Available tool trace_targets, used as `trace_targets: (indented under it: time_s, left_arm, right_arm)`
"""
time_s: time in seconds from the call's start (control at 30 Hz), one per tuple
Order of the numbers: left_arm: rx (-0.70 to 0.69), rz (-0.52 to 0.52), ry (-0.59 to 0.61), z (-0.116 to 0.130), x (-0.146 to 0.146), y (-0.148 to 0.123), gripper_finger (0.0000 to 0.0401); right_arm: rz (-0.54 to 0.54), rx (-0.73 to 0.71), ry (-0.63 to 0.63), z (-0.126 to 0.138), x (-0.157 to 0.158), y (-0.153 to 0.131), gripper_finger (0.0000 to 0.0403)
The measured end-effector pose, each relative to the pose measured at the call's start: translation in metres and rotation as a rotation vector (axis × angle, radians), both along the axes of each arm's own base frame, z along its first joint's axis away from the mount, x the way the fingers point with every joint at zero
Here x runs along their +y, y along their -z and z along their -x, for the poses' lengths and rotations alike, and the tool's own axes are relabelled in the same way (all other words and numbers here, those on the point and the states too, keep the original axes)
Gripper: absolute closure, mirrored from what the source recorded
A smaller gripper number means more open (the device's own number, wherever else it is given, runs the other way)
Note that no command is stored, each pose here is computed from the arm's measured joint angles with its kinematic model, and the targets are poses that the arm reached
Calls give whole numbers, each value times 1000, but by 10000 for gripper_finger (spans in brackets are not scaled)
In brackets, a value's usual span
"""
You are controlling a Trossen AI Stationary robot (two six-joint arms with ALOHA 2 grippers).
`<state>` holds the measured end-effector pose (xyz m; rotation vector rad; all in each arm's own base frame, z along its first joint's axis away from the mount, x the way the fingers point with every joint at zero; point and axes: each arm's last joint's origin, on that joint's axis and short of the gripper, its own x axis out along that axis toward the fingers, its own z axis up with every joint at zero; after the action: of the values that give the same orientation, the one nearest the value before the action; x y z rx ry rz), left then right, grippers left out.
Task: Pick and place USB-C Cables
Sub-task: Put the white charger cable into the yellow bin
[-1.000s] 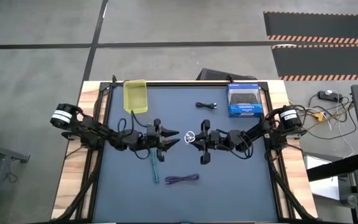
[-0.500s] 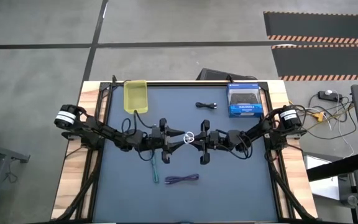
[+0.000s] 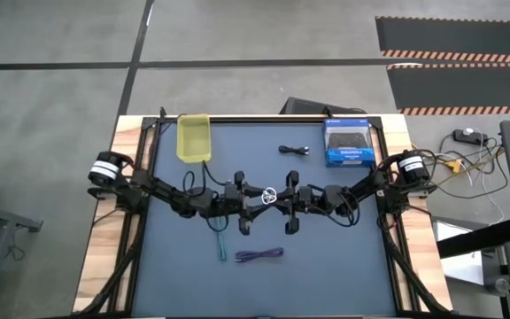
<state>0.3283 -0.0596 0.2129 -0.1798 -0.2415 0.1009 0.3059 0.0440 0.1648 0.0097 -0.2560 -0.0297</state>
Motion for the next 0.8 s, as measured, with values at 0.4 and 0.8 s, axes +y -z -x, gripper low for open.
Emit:
trace_targets:
  time_s: [0.4, 0.8]
  left_arm:
    - [-10, -64, -21, -15, -2, -3, 294]
    - [6, -17, -11, -15, -2, -2, 380]
  right_arm:
    - [0, 1, -4, 0, 0, 0, 390]
    - [-34, 4, -11, 0, 0, 0, 300]
